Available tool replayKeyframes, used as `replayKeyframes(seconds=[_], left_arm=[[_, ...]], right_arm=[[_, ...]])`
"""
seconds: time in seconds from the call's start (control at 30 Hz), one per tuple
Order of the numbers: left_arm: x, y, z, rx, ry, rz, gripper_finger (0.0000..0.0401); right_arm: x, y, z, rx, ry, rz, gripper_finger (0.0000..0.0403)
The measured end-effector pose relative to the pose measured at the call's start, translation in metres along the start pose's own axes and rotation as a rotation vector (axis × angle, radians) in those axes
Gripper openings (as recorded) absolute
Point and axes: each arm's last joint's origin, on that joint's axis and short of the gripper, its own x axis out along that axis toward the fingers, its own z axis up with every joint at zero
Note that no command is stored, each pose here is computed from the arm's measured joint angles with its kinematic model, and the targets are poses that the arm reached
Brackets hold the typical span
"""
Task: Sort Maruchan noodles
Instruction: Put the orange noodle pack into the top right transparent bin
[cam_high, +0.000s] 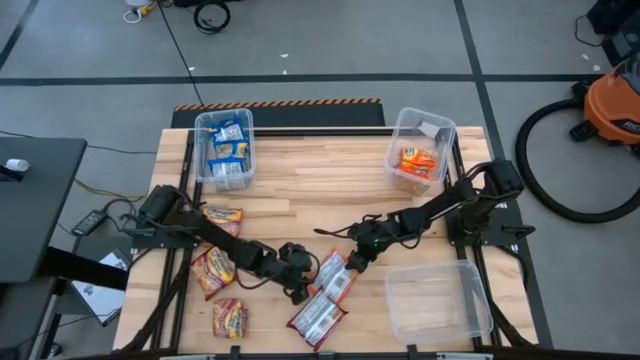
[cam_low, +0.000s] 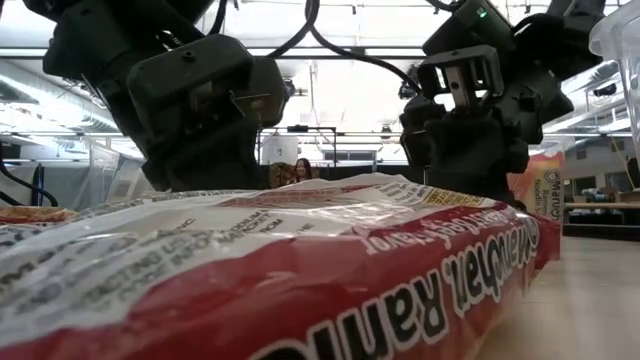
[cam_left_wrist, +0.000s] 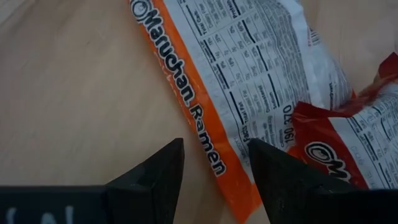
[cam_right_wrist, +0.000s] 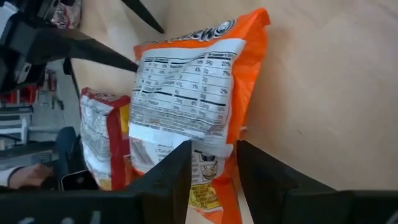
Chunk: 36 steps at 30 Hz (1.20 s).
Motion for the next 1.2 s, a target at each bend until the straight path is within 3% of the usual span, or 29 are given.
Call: replayKeyframes(seconds=[0.17, 0.37, 0.53, 0.73, 0.9, 1.2], left_arm=[[0.001, 0.003, 0.002, -0.008, 0.002, 0.002, 0.0192], [0.002, 0.004, 0.003, -0.014, -0.01, 0.014, 0.0192], [-0.004, 0.004, 0.006, -0.024, -0.014, 0.011, 0.0192], [-0.036, 0.004, 0.022, -0.02, -0.019, 0.025, 0.0192], [-0.068, 0.01, 0.032, 0.006, 0.007, 0.065, 0.0192], [-0.111, 0.012, 0.051, 0.019, -0.125, 0.096, 0.0192]], right_arm=[[0.0, -0.001, 0.002, 0.003, -0.013, -0.008, 0.0092], [-0.002, -0.003, 0.006, -0.023, -0.039, -0.018, 0.001], [-0.004, -0.003, 0.009, -0.035, -0.038, -0.015, 0.0006], [-0.021, 0.016, 0.015, -0.091, -0.043, -0.063, 0.0004], [-0.045, 0.041, 0.024, -0.217, -0.042, -0.189, 0.0003], [-0.096, 0.092, 0.042, -0.497, -0.06, -0.363, 0.0002]])
